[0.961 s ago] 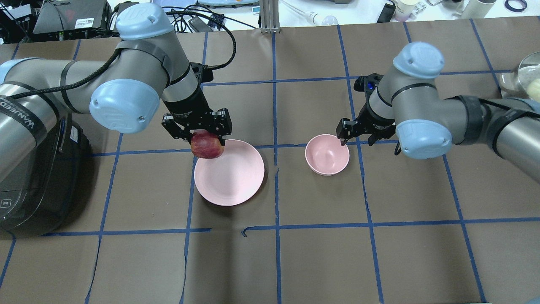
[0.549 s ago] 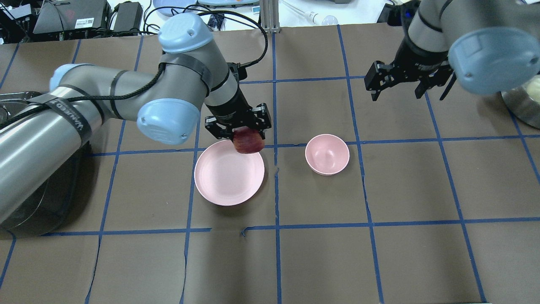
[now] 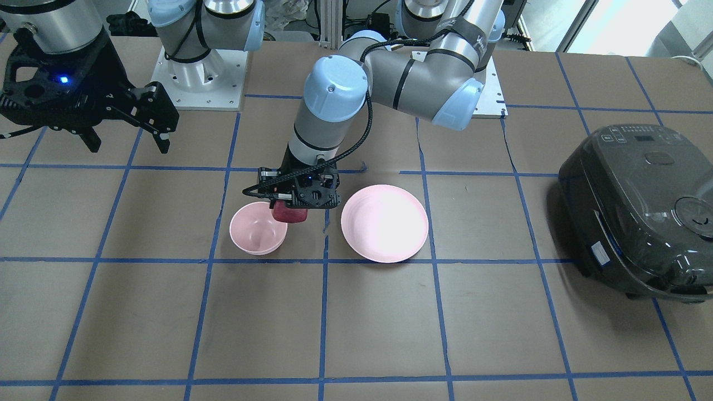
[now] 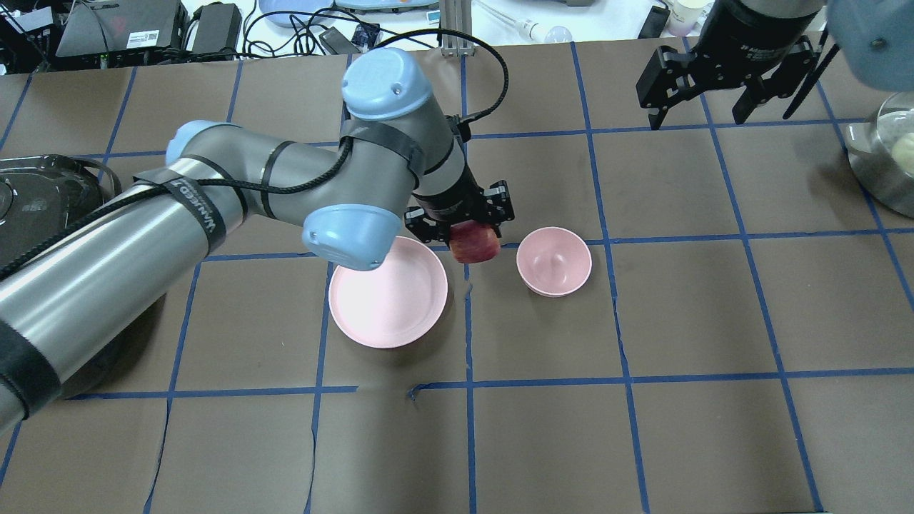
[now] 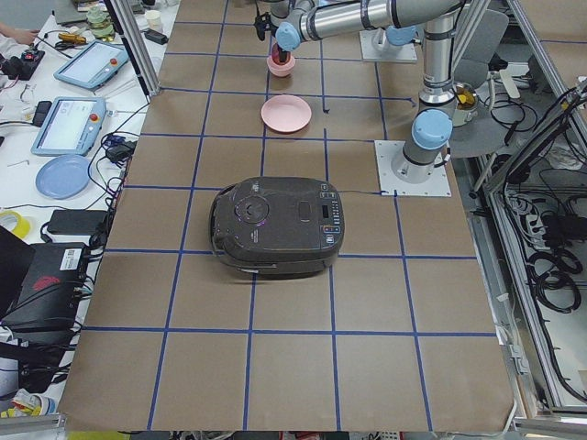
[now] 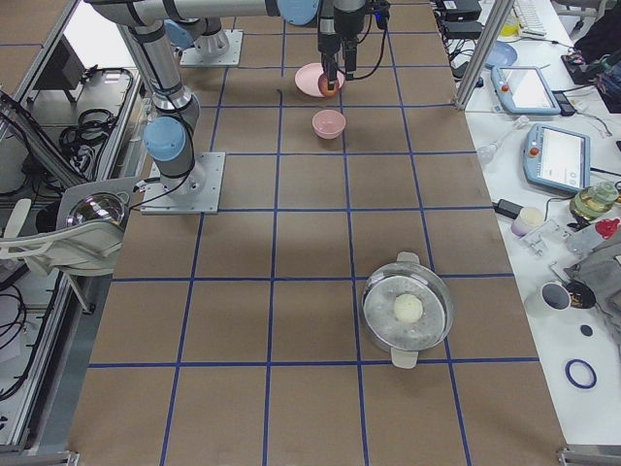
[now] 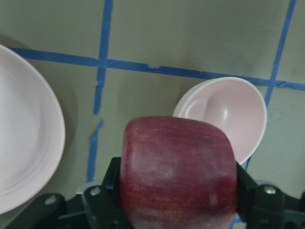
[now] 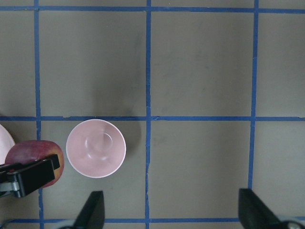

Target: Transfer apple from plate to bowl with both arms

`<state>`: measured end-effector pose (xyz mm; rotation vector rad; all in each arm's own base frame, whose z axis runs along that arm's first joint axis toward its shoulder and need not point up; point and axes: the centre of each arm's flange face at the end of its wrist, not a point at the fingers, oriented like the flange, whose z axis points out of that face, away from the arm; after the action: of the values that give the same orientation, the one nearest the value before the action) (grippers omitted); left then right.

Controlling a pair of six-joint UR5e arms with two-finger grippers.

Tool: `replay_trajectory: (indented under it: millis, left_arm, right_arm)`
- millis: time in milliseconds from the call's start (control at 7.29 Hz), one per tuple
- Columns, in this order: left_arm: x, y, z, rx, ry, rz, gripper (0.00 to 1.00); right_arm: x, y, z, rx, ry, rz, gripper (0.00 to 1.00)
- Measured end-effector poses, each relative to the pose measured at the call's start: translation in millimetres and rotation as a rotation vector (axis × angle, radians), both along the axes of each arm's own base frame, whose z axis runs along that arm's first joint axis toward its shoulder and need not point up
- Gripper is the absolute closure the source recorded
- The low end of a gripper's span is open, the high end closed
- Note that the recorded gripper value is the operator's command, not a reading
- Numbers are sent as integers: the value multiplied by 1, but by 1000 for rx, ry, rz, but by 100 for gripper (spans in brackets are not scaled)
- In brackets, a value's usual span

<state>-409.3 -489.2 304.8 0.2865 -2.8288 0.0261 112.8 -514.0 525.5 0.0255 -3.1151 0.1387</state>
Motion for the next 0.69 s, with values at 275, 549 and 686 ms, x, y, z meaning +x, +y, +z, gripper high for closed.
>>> replay_trajectory:
  millis: [275,549,686]
  left_arm:
    - [-34,-13,-3,3,20,80,100]
    - [-54,-23,-26,22,1,98,100]
    - [-58,-24,-40,30,-20,98,100]
  right_arm:
    - [1,3,1,-1,1,1,0]
    - [2,5,2,-2,-3,3,0]
    - [2,5,2,-2,-3,3,0]
